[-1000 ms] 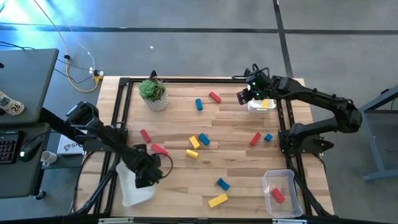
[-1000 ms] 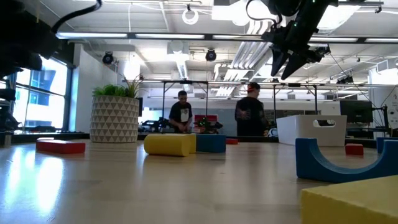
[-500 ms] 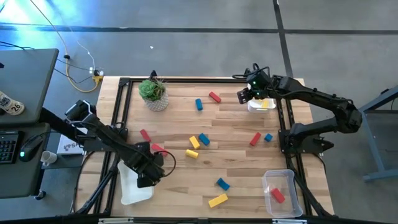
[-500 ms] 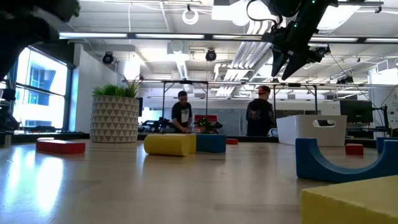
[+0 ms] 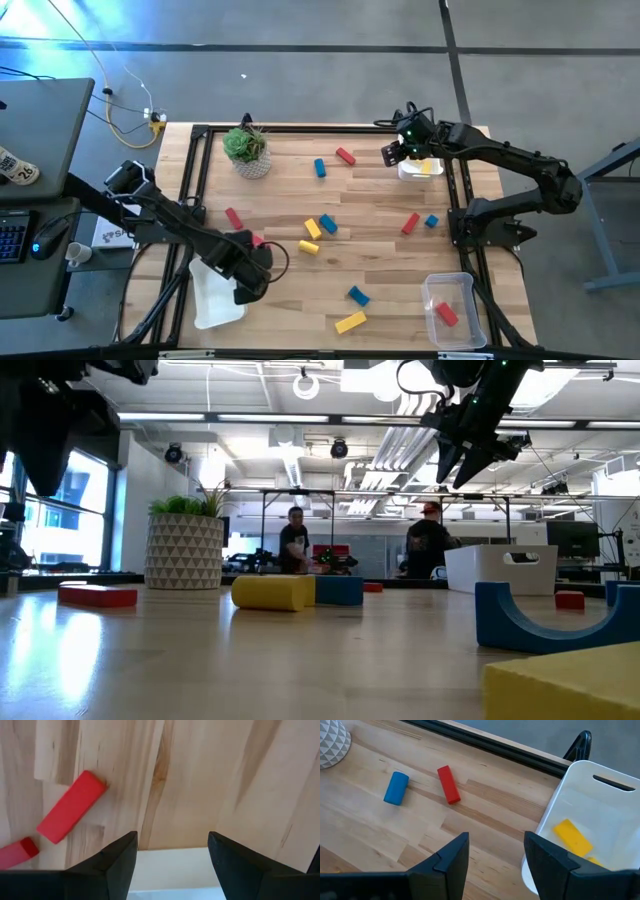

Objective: Sort & place blocks by color
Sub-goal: Adjust the bottom white bin

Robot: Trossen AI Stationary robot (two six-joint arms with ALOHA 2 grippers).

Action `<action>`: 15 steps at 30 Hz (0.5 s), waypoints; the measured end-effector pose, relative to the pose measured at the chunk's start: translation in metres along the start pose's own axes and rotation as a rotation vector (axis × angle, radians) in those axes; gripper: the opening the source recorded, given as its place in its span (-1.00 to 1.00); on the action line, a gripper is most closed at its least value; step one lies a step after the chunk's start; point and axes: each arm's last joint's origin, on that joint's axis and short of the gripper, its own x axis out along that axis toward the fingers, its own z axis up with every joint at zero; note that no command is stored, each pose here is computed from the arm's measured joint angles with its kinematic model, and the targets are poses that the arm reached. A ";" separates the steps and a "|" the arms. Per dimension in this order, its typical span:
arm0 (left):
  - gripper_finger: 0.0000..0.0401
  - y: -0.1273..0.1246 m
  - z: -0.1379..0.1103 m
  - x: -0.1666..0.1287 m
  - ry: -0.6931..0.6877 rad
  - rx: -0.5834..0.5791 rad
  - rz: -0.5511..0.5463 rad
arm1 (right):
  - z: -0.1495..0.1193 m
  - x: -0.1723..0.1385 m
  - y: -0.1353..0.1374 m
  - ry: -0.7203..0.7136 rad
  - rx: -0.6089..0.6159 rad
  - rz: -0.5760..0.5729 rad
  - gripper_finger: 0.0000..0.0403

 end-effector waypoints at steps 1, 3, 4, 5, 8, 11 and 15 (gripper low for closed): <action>0.15 0.001 -0.001 0.002 0.011 0.000 -0.001 | 0.000 0.000 0.000 0.000 0.000 0.000 -0.12; 0.15 0.001 -0.004 0.008 0.033 0.000 -0.022 | 0.000 0.000 0.000 0.002 0.007 0.002 -0.12; 0.15 0.002 -0.005 0.012 0.039 -0.001 -0.028 | 0.000 0.000 0.000 0.004 0.010 0.006 -0.12; 0.15 0.002 -0.006 0.015 0.041 -0.008 -0.030 | 0.000 0.000 0.000 0.005 0.010 0.007 -0.12; 0.15 0.001 -0.008 0.018 0.033 -0.034 -0.035 | 0.000 0.000 0.001 0.006 0.010 0.009 -0.12; 0.15 0.000 -0.009 0.018 0.040 -0.045 -0.043 | 0.000 0.000 0.001 0.007 0.014 0.010 -0.12; 0.15 -0.004 -0.011 0.024 0.081 -0.040 -0.045 | 0.000 0.000 0.001 0.007 0.017 0.010 -0.12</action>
